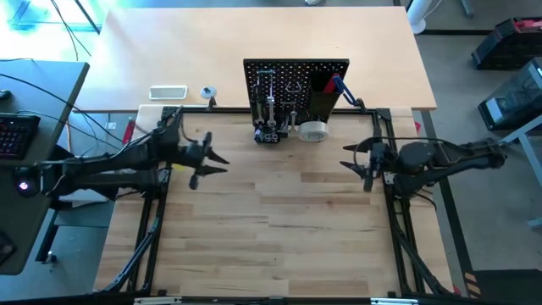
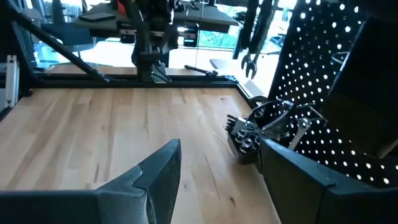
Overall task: Hang tools onto peg board
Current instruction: Return to Home Position
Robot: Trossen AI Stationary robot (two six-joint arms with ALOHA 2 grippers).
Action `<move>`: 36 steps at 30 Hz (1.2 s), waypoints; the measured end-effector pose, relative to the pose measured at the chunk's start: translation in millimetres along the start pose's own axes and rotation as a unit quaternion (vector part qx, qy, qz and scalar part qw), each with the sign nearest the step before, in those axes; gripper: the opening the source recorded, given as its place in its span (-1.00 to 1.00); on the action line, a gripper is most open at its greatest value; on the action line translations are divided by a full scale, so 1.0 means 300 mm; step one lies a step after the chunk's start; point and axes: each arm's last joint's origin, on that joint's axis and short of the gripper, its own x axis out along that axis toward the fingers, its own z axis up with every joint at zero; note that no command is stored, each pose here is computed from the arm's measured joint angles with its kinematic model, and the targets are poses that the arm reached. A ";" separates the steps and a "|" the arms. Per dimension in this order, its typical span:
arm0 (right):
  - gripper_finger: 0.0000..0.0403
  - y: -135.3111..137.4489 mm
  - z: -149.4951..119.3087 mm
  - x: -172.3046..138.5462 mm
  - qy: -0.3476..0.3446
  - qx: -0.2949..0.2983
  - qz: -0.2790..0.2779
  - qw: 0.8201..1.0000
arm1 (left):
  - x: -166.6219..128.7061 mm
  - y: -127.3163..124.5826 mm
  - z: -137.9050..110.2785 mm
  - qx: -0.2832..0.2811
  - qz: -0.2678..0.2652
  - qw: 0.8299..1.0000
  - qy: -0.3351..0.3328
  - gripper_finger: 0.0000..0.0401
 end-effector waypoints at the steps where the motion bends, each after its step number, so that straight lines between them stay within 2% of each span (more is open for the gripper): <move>1: 0.04 0.005 0.000 -0.002 -0.001 -0.001 0.002 1.000 | -0.014 -0.008 -0.011 -0.005 0.003 1.000 -0.007 -0.50; 5: 0.04 0.027 -0.016 -0.003 -0.016 -0.006 0.002 1.000 | -0.060 -0.035 -0.062 -0.015 0.034 0.999 -0.027 -0.50; 8: 0.04 0.042 -0.084 0.002 -0.040 -0.006 -0.004 0.999 | -0.078 -0.052 -0.111 -0.023 0.045 0.997 -0.050 -0.50; 15: 0.04 0.049 -0.267 0.014 -0.141 0.061 -0.012 0.988 | -0.100 -0.078 -0.188 -0.036 0.051 0.991 -0.122 -0.50; 19: 0.04 0.046 -0.335 0.013 -0.177 0.081 -0.014 0.981 | -0.102 -0.082 -0.222 -0.037 0.065 0.989 -0.125 -0.50; 24: 0.04 0.041 -0.395 0.011 -0.180 0.084 -0.028 0.980 | -0.097 -0.085 -0.258 -0.052 0.068 0.991 -0.104 -0.50; 36: 0.04 0.012 -0.455 -0.022 -0.217 0.076 -0.059 0.972 | -0.107 -0.072 -0.272 -0.059 0.112 0.988 -0.087 -0.55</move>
